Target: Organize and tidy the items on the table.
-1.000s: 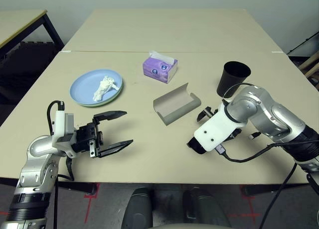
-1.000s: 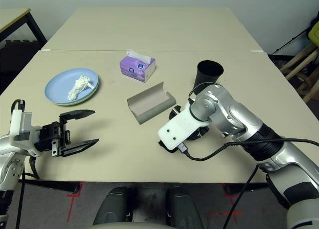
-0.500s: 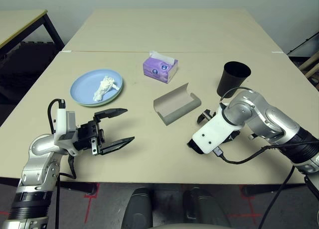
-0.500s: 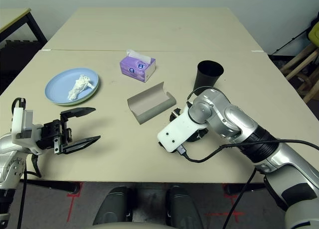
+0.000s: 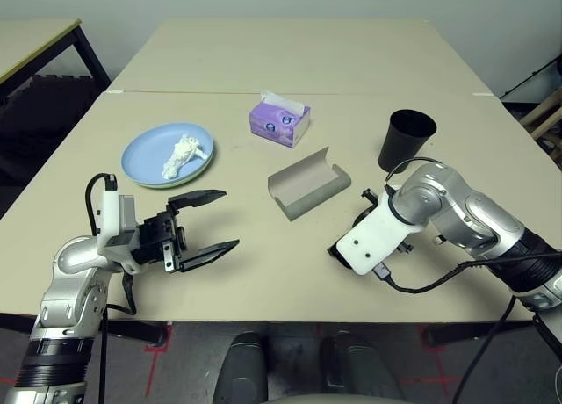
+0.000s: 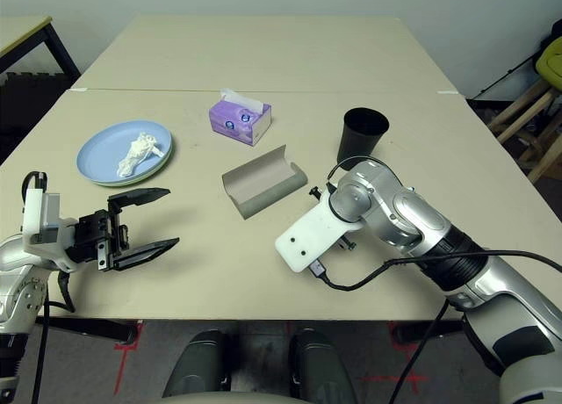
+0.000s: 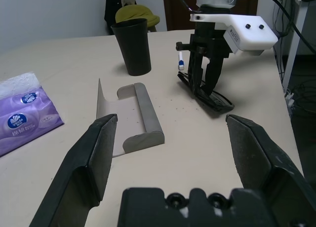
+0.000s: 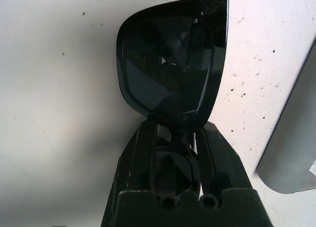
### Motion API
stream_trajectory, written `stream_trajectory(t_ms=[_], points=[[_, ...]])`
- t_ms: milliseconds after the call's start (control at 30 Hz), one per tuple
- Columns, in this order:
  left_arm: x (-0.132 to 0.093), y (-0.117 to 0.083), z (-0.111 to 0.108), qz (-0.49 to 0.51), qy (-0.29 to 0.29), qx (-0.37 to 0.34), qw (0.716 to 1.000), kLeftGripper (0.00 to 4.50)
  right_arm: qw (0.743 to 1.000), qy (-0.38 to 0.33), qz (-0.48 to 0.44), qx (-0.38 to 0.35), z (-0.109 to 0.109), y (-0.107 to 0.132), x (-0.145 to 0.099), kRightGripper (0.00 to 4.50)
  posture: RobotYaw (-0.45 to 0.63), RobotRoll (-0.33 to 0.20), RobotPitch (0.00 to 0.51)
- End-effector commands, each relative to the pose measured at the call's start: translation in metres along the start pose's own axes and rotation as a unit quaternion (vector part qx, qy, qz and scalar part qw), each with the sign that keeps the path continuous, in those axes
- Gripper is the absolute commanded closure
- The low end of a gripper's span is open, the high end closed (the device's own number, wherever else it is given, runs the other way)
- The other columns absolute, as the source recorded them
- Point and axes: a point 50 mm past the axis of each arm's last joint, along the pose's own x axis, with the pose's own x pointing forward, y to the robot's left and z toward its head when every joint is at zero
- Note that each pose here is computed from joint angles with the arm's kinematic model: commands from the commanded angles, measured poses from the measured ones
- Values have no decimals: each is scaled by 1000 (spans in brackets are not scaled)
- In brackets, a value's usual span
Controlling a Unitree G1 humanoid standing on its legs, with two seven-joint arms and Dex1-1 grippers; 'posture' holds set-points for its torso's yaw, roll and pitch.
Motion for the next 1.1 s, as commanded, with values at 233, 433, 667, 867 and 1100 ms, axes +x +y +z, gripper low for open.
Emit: stream_trajectory(t_ms=[233,433,667,867,1100], points=[[1,-1,0,-3,5,1,1000,0,999,-5,-42,16,-10,-16,-34,4141,183,0,78],[-1,1,-1,-2,9,1,1000,0,997,-6,-74,7,-12,-30,-62,4171,176,0,76],[-3,2,-1,0,11,2,1000,0,994,-5,-107,1,-14,-47,-73,4171,178,0,74],[-4,2,-1,1,11,4,1000,0,990,2,-143,-13,-15,-68,-67,4171,188,0,72],[-4,2,-1,2,13,7,1000,0,985,10,-170,-35,-15,-85,-50,4171,198,0,72]])
